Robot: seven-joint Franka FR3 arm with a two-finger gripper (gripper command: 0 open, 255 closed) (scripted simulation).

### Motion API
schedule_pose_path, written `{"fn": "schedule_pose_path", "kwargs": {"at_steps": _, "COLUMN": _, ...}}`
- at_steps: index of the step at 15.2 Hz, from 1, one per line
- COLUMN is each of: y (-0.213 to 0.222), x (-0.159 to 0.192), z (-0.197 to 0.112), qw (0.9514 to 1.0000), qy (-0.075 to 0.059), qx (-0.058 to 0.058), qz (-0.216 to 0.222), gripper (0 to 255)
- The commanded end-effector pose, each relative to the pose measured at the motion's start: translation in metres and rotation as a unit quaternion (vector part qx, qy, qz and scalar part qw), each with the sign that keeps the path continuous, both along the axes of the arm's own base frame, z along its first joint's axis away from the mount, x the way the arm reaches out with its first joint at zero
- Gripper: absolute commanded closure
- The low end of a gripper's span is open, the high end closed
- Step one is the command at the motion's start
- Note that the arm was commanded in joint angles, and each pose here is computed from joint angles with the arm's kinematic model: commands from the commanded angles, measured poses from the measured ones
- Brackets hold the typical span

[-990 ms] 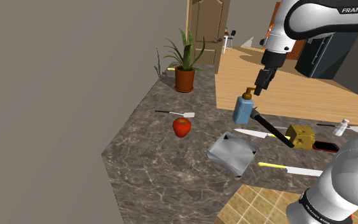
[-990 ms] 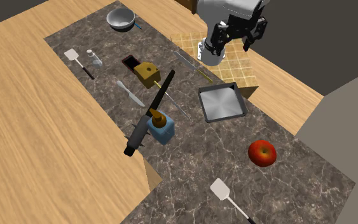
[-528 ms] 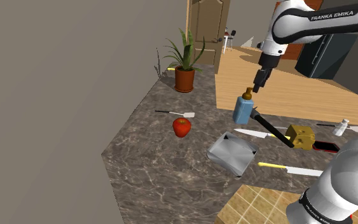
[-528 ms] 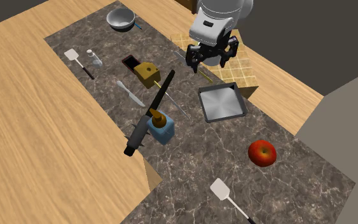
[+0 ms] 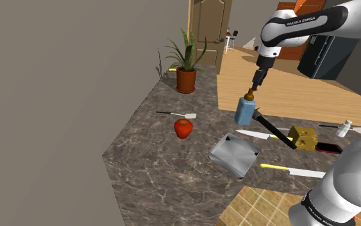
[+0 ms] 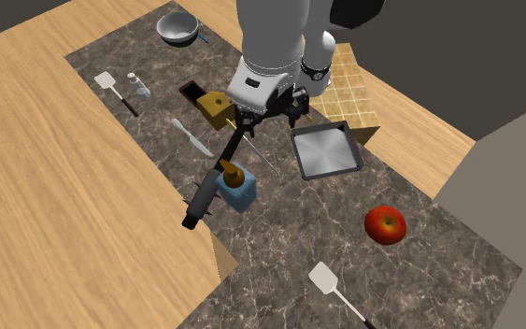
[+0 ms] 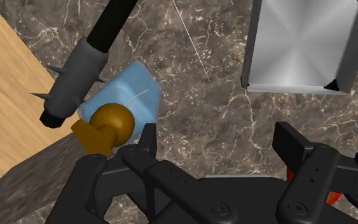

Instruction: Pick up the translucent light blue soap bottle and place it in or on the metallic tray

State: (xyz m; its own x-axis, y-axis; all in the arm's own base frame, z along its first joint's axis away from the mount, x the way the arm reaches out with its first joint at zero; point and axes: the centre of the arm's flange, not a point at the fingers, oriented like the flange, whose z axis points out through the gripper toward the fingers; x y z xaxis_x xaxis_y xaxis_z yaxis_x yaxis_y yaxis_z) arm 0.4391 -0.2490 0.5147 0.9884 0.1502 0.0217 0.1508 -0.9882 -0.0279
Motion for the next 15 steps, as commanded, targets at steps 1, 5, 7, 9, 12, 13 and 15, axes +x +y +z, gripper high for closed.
{"fn": "schedule_pose_path", "kwargs": {"at_steps": 1, "y": -0.022, "x": 0.014, "z": -0.010, "qw": 1.0000, "qy": 0.000, "qx": -0.001, "qz": 0.005, "gripper": 0}}
{"fn": "schedule_pose_path", "kwargs": {"at_steps": 5, "y": -0.065, "x": 0.041, "z": -0.025, "qw": 0.9999, "qy": 0.002, "qx": -0.002, "qz": 0.014, "gripper": 0}}
{"fn": "schedule_pose_path", "kwargs": {"at_steps": 7, "y": -0.086, "x": 0.055, "z": -0.032, "qw": 0.9998, "qy": 0.002, "qx": -0.003, "qz": 0.019, "gripper": 0}}
{"fn": "schedule_pose_path", "kwargs": {"at_steps": 9, "y": -0.104, "x": 0.068, "z": -0.038, "qw": 0.9997, "qy": 0.003, "qx": -0.003, "qz": 0.023, "gripper": 0}}
{"fn": "schedule_pose_path", "kwargs": {"at_steps": 12, "y": -0.104, "x": 0.068, "z": -0.054, "qw": 0.9997, "qy": 0.003, "qx": -0.003, "qz": 0.023, "gripper": 0}}
{"fn": "schedule_pose_path", "kwargs": {"at_steps": 13, "y": -0.104, "x": 0.068, "z": -0.059, "qw": 0.9997, "qy": 0.003, "qx": -0.003, "qz": 0.023, "gripper": 0}}
{"fn": "schedule_pose_path", "kwargs": {"at_steps": 15, "y": -0.104, "x": 0.068, "z": -0.070, "qw": 0.9997, "qy": 0.003, "qx": -0.003, "qz": 0.023, "gripper": 0}}
